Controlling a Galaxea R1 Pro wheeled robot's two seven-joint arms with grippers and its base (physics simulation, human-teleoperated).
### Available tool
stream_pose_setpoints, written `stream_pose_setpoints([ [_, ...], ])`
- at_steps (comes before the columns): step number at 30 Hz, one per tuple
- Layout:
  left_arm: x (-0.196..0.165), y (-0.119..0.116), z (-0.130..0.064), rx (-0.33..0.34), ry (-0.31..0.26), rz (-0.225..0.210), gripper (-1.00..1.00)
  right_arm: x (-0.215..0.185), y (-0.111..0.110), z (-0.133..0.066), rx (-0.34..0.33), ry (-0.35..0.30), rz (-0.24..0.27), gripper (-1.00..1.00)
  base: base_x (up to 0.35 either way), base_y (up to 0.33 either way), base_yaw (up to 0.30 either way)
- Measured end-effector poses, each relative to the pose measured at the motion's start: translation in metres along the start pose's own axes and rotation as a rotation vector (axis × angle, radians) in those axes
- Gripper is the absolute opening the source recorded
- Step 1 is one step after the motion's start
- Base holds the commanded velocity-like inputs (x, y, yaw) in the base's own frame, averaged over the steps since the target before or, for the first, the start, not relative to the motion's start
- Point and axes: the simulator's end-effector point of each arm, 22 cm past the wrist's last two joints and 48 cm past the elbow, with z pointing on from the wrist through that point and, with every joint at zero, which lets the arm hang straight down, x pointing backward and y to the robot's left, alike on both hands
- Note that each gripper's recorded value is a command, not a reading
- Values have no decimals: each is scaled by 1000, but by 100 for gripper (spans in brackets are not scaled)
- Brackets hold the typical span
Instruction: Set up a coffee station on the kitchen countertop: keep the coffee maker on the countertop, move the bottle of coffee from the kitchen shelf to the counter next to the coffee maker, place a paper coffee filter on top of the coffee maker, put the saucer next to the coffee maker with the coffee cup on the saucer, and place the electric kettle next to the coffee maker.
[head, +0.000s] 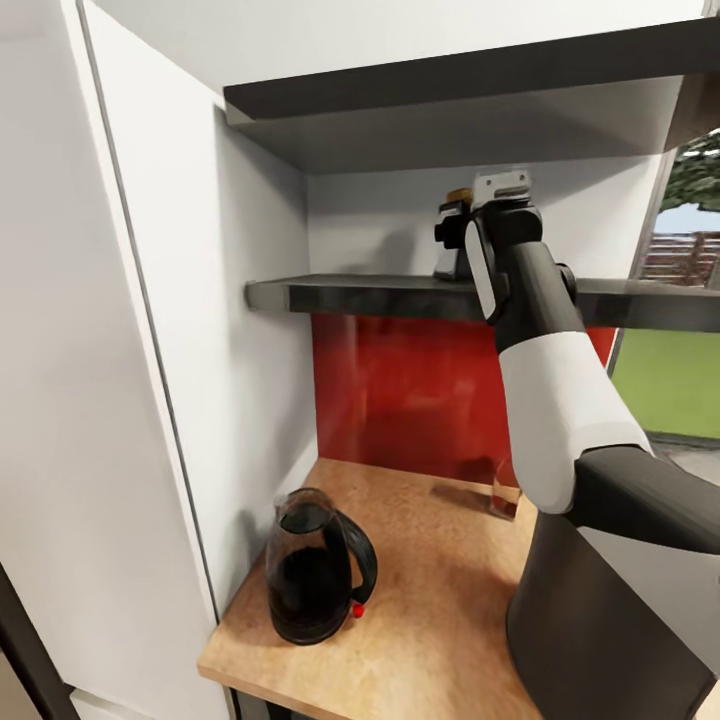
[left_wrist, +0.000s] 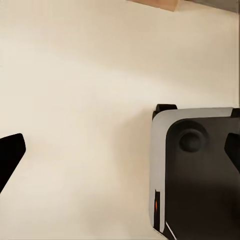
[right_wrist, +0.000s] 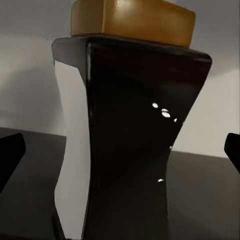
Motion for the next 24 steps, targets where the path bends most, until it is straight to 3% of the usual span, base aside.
stream_pose_setpoints([
  [15, 0, 0, 0, 0, 2, 0, 100, 11, 2, 2, -2, 15, -1, 100, 18, -10, 0],
  [24, 1, 0, 0, 0, 2, 0, 100, 11, 1, 2, -2, 14, -1, 100, 125, 35, 0],
])
